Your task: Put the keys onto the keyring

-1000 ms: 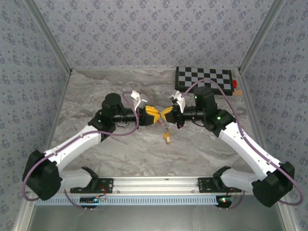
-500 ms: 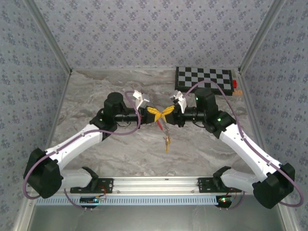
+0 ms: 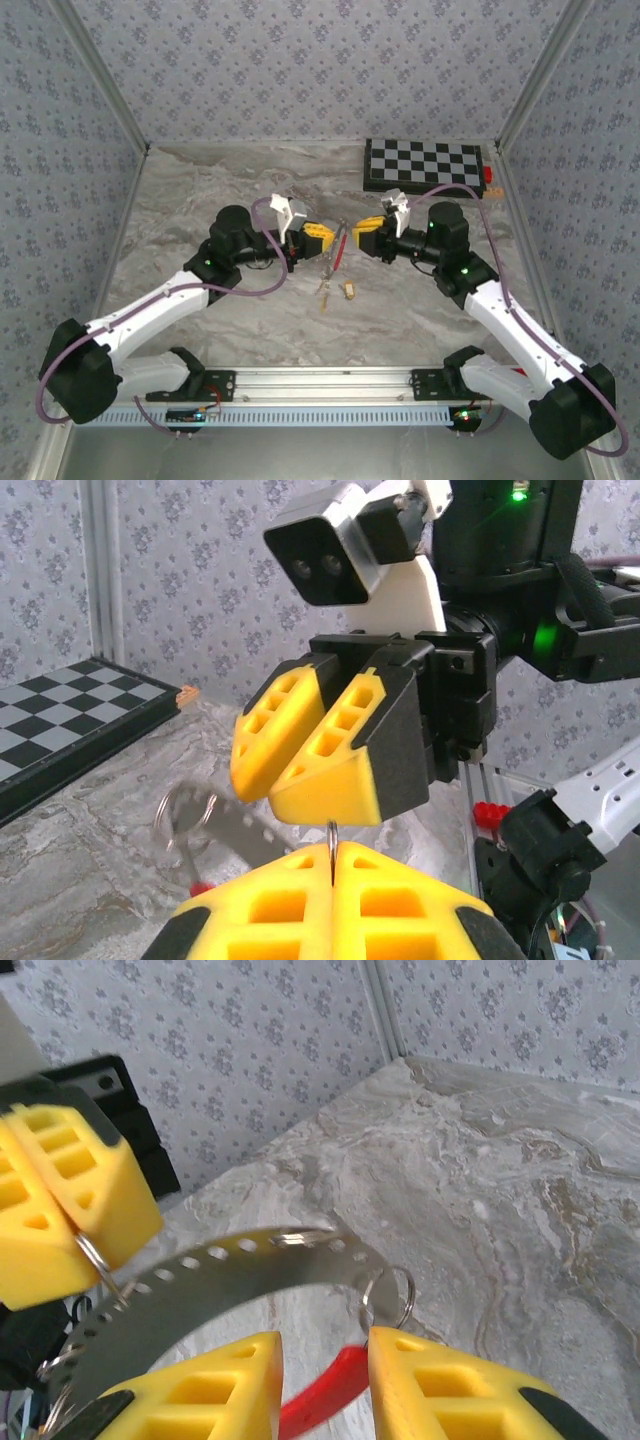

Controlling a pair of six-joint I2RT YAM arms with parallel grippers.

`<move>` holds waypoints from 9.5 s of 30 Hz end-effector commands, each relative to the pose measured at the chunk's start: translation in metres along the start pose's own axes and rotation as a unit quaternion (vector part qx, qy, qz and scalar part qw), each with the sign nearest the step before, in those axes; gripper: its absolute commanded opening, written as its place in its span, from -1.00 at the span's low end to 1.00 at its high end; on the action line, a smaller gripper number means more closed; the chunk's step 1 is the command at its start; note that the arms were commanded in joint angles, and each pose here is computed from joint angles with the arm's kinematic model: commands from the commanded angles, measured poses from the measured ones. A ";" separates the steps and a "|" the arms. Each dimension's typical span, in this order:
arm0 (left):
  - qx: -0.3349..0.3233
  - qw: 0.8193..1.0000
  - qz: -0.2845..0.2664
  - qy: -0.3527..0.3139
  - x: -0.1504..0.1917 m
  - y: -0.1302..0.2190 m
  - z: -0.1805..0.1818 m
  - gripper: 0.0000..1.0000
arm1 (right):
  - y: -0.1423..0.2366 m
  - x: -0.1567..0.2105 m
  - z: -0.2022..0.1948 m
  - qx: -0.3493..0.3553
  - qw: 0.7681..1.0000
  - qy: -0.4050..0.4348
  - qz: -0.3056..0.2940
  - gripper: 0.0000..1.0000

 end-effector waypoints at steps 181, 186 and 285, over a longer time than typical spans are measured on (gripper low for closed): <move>0.062 0.998 0.001 -0.006 -0.006 0.005 0.002 -1.00 | -0.030 -0.034 0.055 -0.114 0.963 0.118 0.213 -0.99; 0.047 0.999 -0.019 -0.009 -0.009 0.008 0.002 -1.00 | -0.021 -0.036 0.049 -0.091 0.976 0.106 0.167 -0.32; 0.008 0.993 -0.108 0.057 -0.028 -0.004 -0.006 -1.00 | -0.008 -0.019 0.051 -0.139 0.986 0.039 -0.081 -1.00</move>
Point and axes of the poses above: each hand's point on the last joint's axis, 136 mm out from that joint toward the fingers, its own y axis back along the fingers, its own z axis along the line the jaws close on, x = y × z, the point moved 9 cm from there along y, back along the fingers, and after that the axes turned 11 degrees about -y, right-handed, at the moved point
